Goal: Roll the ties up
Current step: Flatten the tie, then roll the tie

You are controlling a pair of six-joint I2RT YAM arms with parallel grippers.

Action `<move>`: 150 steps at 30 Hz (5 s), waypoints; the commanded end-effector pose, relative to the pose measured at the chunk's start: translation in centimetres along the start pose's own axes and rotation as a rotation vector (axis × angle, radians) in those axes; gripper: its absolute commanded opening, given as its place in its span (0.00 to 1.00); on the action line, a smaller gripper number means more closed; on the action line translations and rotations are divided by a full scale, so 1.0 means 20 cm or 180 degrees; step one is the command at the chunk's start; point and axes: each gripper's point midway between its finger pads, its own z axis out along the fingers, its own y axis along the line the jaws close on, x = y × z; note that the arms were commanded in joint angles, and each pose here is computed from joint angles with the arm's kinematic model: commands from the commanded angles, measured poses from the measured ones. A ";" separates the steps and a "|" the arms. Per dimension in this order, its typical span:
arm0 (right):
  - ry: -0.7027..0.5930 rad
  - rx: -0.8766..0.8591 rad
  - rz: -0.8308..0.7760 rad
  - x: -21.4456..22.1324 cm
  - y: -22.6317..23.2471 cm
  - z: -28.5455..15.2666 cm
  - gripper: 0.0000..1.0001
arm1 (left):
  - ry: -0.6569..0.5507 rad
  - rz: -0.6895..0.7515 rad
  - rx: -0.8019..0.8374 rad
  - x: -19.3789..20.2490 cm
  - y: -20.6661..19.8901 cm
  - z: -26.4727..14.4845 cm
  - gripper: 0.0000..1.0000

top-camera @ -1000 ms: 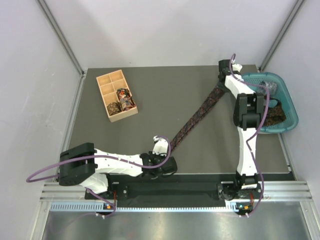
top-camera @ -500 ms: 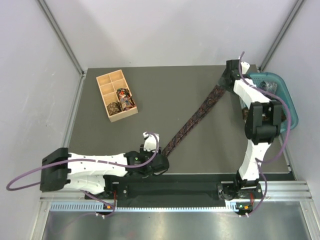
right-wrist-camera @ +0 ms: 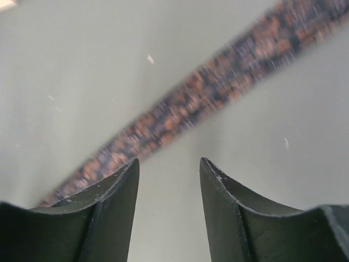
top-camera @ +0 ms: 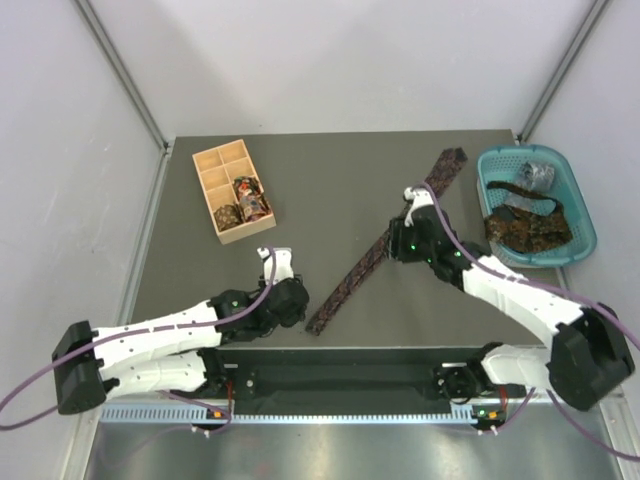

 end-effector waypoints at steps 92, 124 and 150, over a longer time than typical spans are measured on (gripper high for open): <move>-0.0233 -0.1450 -0.2035 0.52 0.81 -0.04 0.45 | -0.0582 -0.0129 0.0281 -0.24 0.13 0.31 0.47; 0.0450 -0.0801 -0.2740 0.81 0.70 0.18 0.40 | -0.0653 -0.0103 0.0606 -0.28 0.05 0.24 0.48; 0.0107 -0.1875 -0.1687 0.58 1.01 -0.03 0.00 | -0.0416 0.0098 0.0633 -0.23 0.06 0.30 0.48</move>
